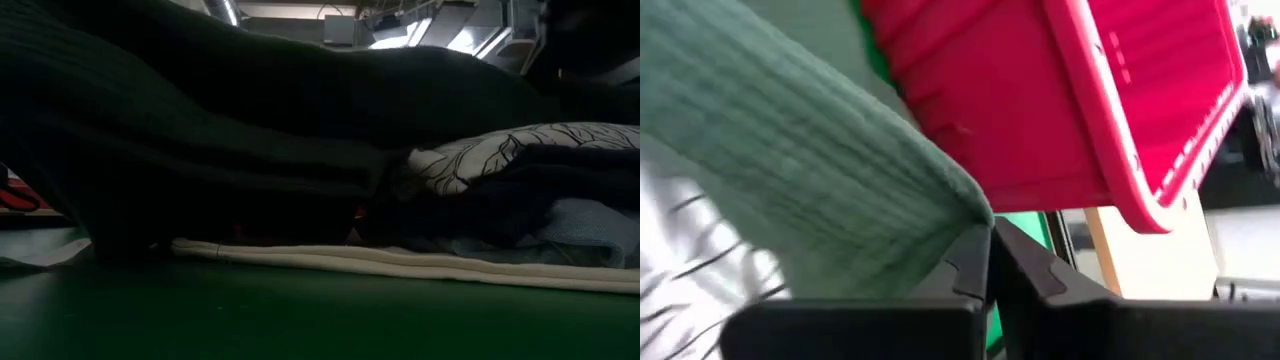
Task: Fold laundry
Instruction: Fold the patterned white shirt
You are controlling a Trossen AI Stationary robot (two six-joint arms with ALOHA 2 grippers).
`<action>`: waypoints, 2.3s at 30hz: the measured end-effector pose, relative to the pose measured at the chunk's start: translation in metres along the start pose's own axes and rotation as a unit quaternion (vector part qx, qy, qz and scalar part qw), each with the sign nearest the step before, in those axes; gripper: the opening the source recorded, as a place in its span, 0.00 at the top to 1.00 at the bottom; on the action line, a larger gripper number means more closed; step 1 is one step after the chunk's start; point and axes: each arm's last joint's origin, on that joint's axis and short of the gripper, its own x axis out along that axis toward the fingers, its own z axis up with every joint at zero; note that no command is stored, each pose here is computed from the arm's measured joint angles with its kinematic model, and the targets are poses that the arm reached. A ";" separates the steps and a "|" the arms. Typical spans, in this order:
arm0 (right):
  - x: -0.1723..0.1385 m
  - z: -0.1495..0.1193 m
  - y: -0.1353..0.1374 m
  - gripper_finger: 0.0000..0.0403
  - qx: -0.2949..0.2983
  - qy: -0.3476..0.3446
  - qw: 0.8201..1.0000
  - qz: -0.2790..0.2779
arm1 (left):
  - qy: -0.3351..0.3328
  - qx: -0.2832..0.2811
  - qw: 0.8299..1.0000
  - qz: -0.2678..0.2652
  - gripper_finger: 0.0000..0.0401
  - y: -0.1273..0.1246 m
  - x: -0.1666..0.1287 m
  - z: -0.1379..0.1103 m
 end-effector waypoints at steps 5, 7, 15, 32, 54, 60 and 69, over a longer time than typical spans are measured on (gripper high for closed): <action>0.019 0.009 -0.014 0.97 0.010 0.040 0.999 -0.024 | 0.000 0.001 1.000 0.000 1.00 0.000 0.000 0.000; 0.026 0.011 -0.020 0.98 0.018 0.055 0.998 -0.032 | 0.000 0.002 1.000 0.000 1.00 0.000 0.000 0.000; 0.051 0.017 -0.041 0.97 0.048 0.111 0.991 -0.057 | -0.002 0.003 1.000 -0.001 1.00 0.000 0.000 0.000; 0.083 0.026 -0.063 0.96 0.085 0.161 0.983 -0.026 | -0.013 0.003 1.000 -0.004 1.00 0.000 0.000 0.001; 0.080 0.019 -0.060 0.60 0.028 0.215 0.975 0.057 | -0.013 0.004 1.000 -0.004 1.00 0.000 0.000 0.001; 0.079 0.018 -0.056 0.60 -0.017 0.236 0.961 0.145 | -0.013 0.004 1.000 -0.004 1.00 0.000 0.000 0.001; 0.079 0.024 -0.049 0.60 -0.050 0.205 0.949 0.235 | -0.014 0.004 1.000 -0.004 1.00 0.000 0.000 0.001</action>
